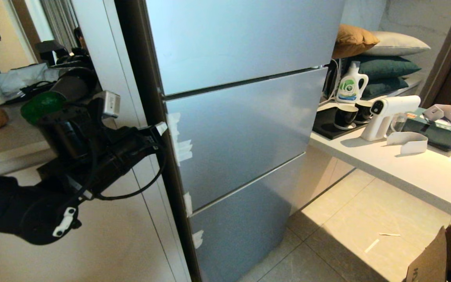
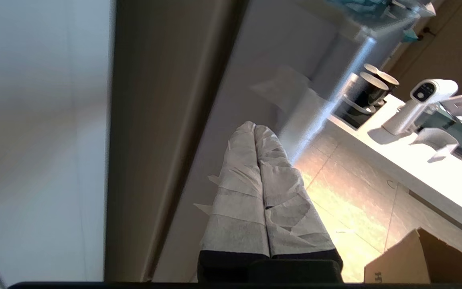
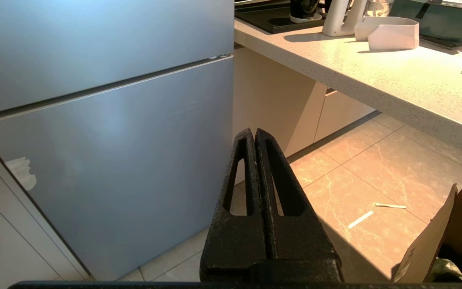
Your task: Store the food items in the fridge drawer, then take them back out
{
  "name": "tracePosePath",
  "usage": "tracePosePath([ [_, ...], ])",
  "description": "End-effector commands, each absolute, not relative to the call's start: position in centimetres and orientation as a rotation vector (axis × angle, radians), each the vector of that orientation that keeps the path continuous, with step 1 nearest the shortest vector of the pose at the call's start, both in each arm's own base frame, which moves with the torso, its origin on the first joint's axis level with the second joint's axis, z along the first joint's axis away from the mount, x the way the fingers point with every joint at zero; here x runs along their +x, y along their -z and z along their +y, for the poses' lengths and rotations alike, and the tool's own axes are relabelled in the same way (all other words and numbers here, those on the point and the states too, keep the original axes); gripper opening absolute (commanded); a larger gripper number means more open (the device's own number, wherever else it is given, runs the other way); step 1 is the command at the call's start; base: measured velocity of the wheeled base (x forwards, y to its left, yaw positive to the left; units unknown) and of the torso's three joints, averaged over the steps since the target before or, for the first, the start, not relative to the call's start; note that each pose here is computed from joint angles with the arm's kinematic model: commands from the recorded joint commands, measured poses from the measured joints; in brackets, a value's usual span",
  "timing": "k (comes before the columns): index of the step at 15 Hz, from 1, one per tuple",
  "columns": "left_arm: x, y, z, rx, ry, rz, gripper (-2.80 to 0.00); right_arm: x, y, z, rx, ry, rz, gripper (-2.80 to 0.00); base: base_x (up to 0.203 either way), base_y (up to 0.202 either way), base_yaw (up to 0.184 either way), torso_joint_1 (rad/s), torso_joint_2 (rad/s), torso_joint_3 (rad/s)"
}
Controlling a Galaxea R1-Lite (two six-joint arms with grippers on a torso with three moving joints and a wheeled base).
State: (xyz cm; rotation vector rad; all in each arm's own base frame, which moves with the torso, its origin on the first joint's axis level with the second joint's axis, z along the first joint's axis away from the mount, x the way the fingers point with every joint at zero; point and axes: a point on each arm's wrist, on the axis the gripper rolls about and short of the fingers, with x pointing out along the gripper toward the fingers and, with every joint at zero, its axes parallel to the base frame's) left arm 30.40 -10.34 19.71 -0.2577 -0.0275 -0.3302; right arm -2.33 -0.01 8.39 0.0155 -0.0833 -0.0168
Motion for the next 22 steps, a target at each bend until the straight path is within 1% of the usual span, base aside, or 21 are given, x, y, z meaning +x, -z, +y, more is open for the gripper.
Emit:
tracePosePath([
  [1, 30.4, -19.7, -10.5, -0.260, 0.337, -0.030, -2.80, -2.1, -7.5, 0.0, 0.015, 0.016, -0.054, -2.80, 0.000, 0.000, 0.000, 0.000, 0.00, 0.000],
  [10, 30.1, -19.6, -11.2, -0.259, 0.365, -0.023, -2.80, -2.1, -7.5, 0.0, 0.017, 0.018, -0.054, -2.80, 0.000, 0.000, 0.000, 0.000, 0.00, 0.000],
  [14, 30.8, -19.4, -10.9, -0.258, 0.287, -0.032, -2.80, -2.1, -7.5, 0.0, 0.017, 0.017, -0.054, -2.80, 0.000, 0.000, 0.000, 0.000, 0.00, 0.000],
  [22, 31.6, -19.4, -11.1, -0.262, 0.291, -0.040, -2.80, -2.1, -7.5, 0.0, 0.017, 0.017, -0.054, -2.80, 0.000, 0.000, 0.000, 0.000, 0.00, 0.000],
])
